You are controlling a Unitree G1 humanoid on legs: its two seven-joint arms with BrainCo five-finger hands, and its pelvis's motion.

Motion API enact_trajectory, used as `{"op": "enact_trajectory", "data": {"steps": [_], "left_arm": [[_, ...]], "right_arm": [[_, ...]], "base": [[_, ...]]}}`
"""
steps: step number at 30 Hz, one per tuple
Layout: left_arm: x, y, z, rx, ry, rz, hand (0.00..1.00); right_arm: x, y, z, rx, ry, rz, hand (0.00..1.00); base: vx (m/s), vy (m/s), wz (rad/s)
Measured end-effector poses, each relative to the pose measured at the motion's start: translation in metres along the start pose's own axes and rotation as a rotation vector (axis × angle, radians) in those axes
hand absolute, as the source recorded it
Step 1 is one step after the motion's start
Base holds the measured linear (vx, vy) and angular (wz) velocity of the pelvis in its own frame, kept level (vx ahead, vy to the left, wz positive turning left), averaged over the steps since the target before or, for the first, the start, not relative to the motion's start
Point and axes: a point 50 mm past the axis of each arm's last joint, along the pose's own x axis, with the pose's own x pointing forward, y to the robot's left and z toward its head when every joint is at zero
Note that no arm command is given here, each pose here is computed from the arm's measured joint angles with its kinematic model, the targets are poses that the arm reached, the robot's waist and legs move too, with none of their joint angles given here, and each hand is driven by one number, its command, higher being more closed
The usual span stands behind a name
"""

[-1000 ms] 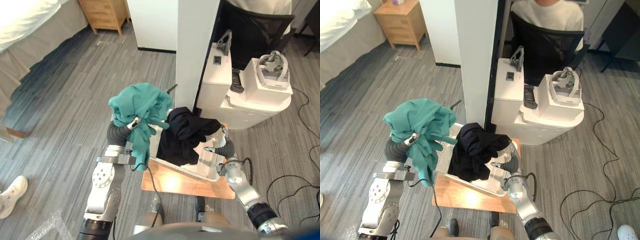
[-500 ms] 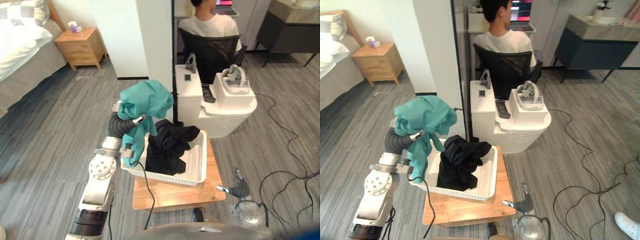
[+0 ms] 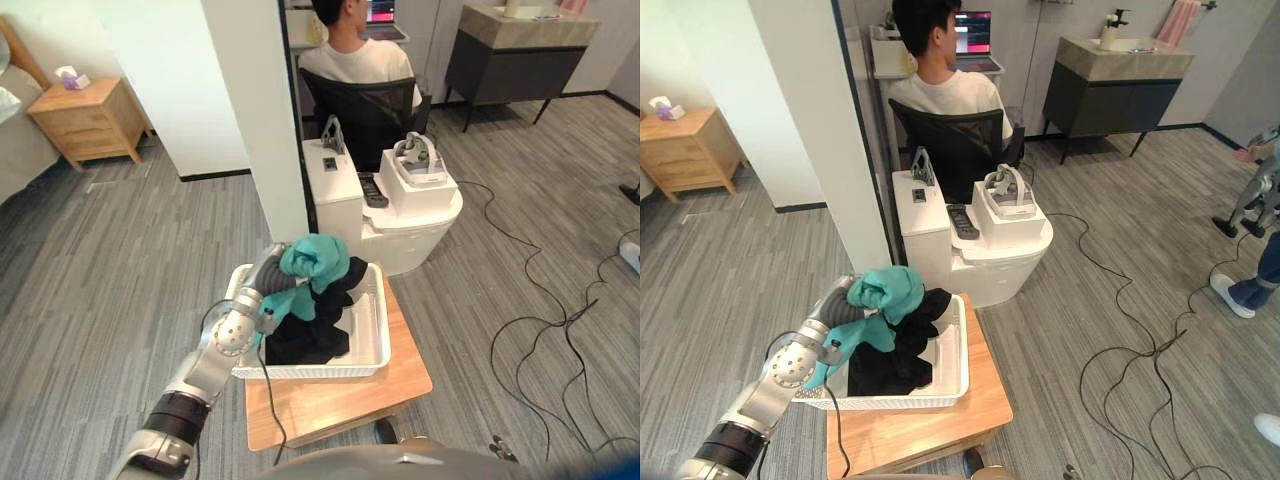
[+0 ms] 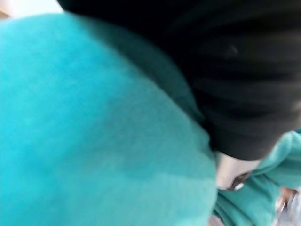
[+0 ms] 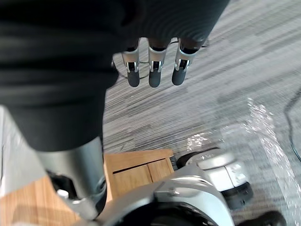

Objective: Tidy the bed and pick cloth on bed and put in laundry

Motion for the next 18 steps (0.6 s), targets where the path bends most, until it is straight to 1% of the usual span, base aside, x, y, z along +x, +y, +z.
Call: {"op": "enact_trajectory", "data": {"steps": [5,6,9,13,18], "left_arm": [[-0.005,-0.024,-0.021,0.090,0.115,-0.121,1.00],[-0.007,-0.027,-0.026,0.096,0.145,-0.126,0.00],[-0.008,-0.033,-0.030,0.110,0.187,-0.091,0.00],[-0.010,-0.035,-0.035,0.118,0.233,-0.053,0.00],[-0.010,-0.035,-0.035,0.104,0.231,-0.006,0.00]], "right_arm": [[-0.001,0.001,-0.003,0.052,-0.011,0.011,0.00],[-0.001,0.002,-0.003,0.074,-0.010,0.012,0.00],[-0.001,0.002,-0.005,0.099,-0.007,0.008,0.00],[-0.001,0.008,-0.004,0.107,-0.014,0.046,0.00],[-0.001,0.011,-0.005,0.098,-0.012,0.059,0.00]], "base": [[-0.01,-0.005,-0.19],[0.01,-0.012,-0.19],[0.01,-0.013,-0.08],[0.00,-0.027,0.02],[-0.02,-0.046,0.00]]}}
